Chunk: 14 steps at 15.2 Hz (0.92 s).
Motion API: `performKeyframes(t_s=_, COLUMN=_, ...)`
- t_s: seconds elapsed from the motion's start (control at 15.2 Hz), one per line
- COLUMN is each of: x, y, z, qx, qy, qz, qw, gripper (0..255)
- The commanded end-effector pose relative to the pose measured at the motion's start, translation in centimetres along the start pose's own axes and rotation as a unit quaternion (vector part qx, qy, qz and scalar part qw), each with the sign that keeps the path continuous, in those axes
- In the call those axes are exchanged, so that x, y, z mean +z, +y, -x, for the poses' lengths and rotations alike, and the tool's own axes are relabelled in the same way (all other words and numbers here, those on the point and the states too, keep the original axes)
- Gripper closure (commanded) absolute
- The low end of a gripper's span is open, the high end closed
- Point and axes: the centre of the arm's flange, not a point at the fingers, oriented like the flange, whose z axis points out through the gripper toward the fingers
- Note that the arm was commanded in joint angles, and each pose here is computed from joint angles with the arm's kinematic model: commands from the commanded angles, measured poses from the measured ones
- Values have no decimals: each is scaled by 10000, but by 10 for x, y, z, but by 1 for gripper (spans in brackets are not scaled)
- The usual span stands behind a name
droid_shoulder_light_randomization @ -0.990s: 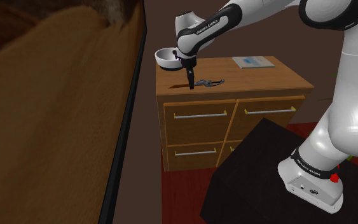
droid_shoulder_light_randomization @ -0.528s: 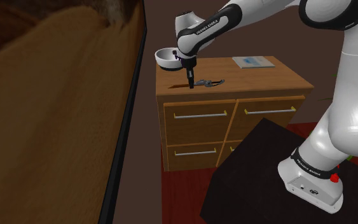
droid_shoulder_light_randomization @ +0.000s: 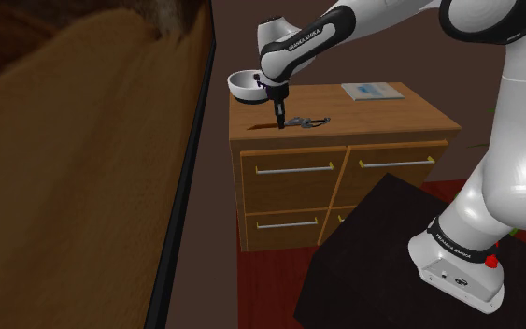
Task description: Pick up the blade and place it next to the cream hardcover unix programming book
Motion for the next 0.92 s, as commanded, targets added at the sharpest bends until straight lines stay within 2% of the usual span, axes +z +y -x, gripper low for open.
performKeyframes(t_s=0.0, x=-5, y=0, z=1, qx=1, qy=-1, qz=0, qw=10000, gripper=255)
performKeyframes(t_s=0.86, x=-73, y=0, z=11, qx=1, qy=-1, qz=0, qw=10000, gripper=255)
